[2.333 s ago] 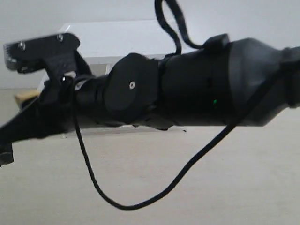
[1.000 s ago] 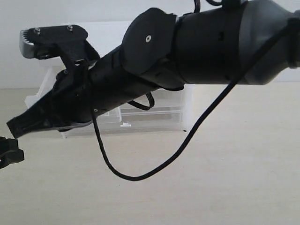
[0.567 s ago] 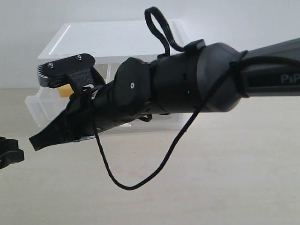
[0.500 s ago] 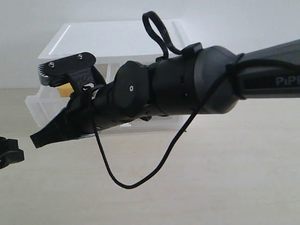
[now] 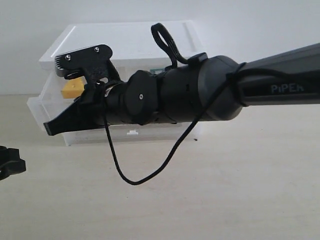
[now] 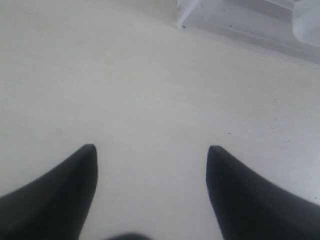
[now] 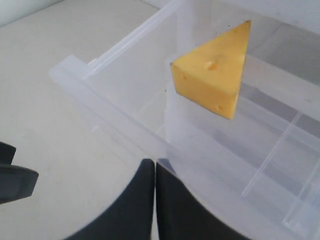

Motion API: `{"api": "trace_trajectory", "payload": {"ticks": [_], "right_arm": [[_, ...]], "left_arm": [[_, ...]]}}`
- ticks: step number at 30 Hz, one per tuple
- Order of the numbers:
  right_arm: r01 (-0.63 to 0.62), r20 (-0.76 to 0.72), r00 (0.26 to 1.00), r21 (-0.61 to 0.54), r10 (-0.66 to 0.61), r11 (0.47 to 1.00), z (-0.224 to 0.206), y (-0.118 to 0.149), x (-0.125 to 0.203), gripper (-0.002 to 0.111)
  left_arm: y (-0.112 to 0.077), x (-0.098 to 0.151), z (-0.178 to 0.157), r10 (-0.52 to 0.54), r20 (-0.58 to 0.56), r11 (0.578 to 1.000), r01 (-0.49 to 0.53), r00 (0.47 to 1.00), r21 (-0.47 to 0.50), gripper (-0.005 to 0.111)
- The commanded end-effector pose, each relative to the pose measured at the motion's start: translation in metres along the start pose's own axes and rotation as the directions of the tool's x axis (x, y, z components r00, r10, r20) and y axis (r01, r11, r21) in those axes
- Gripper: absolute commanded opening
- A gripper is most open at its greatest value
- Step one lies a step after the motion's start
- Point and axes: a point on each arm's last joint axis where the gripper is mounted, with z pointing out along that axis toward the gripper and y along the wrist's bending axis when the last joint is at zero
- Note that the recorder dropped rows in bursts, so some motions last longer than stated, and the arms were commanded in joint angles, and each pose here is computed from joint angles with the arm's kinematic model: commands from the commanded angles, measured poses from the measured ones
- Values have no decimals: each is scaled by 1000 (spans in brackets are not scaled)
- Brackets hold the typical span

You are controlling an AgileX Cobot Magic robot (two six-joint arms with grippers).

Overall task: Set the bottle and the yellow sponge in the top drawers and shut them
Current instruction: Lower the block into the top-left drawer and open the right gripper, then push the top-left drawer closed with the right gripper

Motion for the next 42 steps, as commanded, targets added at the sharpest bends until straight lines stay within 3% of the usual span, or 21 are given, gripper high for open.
{"api": "trace_trajectory", "payload": {"ticks": [1, 15, 19, 25, 27, 42], "right_arm": [[5, 123, 992, 52, -12, 999, -2, -11, -21, 0], [-31, 240, 971, 61, 15, 998, -7, -13, -53, 0], [-109, 80, 991, -28, 111, 994, -6, -6, -46, 0], [-115, -145, 985, -108, 99, 987, -8, 2, -27, 0], [-90, -160, 984, -108, 72, 990, -6, 0, -24, 0], [-111, 157, 983, 111, 93, 988, 31, -46, -19, 0]], "left_arm": [[0, 1, -1, 3, 1, 1000, -3, 1000, 7, 60], [0, 1, -1, 3, 1, 1000, -3, 1000, 7, 60], [0, 1, -1, 3, 1, 1000, -3, 1000, 7, 60], [0, 1, -1, 3, 1, 1000, -3, 1000, 7, 60], [0, 1, -1, 3, 1, 1000, -3, 1000, 7, 60], [-3, 1, -1, -1, -4, 999, 1, 1000, 34, 60]]}}
